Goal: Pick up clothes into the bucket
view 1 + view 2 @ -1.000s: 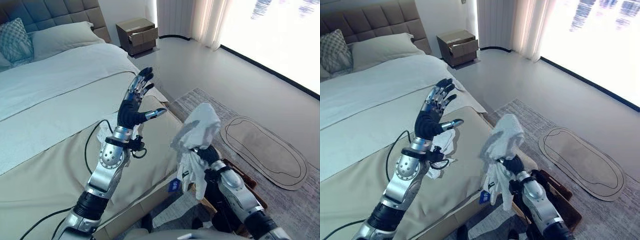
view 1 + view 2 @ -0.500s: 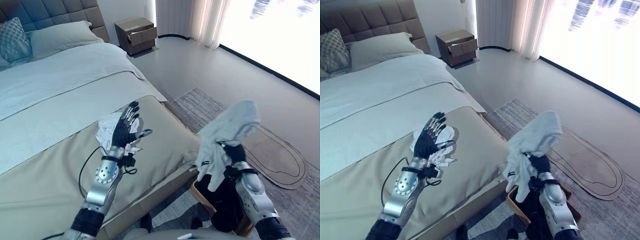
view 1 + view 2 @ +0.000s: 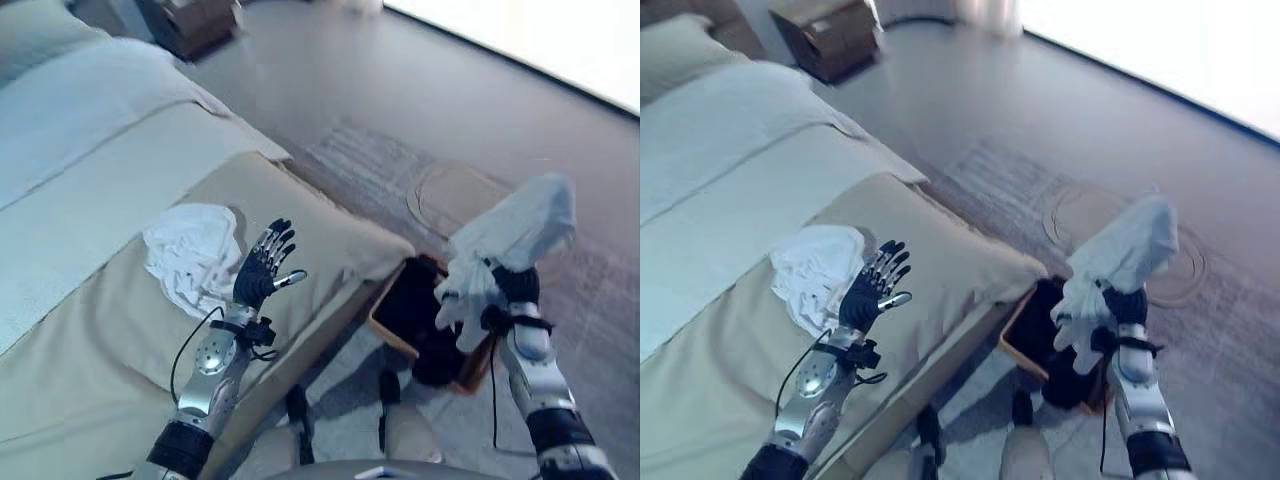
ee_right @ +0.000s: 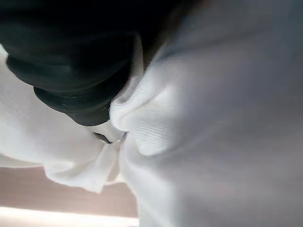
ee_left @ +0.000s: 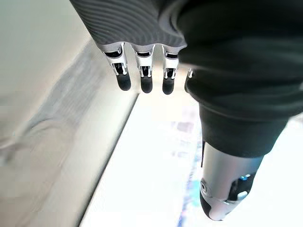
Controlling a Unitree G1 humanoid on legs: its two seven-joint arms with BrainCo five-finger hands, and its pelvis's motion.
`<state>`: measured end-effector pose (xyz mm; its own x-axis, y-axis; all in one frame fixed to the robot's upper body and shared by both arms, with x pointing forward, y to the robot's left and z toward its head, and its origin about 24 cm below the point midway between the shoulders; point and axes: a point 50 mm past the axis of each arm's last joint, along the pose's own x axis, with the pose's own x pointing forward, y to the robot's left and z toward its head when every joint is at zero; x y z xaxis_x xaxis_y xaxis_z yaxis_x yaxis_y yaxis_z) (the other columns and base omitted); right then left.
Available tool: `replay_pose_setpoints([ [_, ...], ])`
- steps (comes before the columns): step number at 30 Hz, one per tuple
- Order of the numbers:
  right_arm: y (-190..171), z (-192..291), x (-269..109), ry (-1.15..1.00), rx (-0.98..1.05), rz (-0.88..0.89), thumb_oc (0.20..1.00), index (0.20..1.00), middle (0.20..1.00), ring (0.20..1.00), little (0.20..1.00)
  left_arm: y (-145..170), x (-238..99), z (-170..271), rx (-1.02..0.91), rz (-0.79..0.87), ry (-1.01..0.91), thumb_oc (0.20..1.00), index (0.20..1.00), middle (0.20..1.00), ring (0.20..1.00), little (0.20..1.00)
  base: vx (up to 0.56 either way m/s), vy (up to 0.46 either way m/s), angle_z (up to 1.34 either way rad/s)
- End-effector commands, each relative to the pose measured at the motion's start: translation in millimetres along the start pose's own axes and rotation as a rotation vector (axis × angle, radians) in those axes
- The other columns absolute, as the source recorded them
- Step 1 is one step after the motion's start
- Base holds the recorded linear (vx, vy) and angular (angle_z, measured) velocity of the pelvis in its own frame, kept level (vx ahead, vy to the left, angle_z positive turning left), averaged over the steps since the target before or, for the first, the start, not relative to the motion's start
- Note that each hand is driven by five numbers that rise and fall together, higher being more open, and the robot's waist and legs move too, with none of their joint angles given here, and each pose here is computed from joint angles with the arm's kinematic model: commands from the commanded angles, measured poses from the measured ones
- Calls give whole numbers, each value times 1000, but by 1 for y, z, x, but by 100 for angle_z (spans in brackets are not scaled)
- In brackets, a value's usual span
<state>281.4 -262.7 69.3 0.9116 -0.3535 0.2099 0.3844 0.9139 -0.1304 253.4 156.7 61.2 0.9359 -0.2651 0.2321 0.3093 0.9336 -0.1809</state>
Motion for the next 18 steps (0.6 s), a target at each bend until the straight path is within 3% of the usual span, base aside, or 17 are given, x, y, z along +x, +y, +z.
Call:
replay_pose_setpoints([
  [1,-6,37,22,-189,-10,-56,200,200,200,200,200,6,4,24,12,28,-141,1000,1000,1000,1000,1000,-119,-40,-46],
  [18,-37,108,82,-387,-90,-256,200,200,200,200,200,-8,12,68,100,-34,-336,1000,1000,1000,1000,1000,-88,-41,2],
])
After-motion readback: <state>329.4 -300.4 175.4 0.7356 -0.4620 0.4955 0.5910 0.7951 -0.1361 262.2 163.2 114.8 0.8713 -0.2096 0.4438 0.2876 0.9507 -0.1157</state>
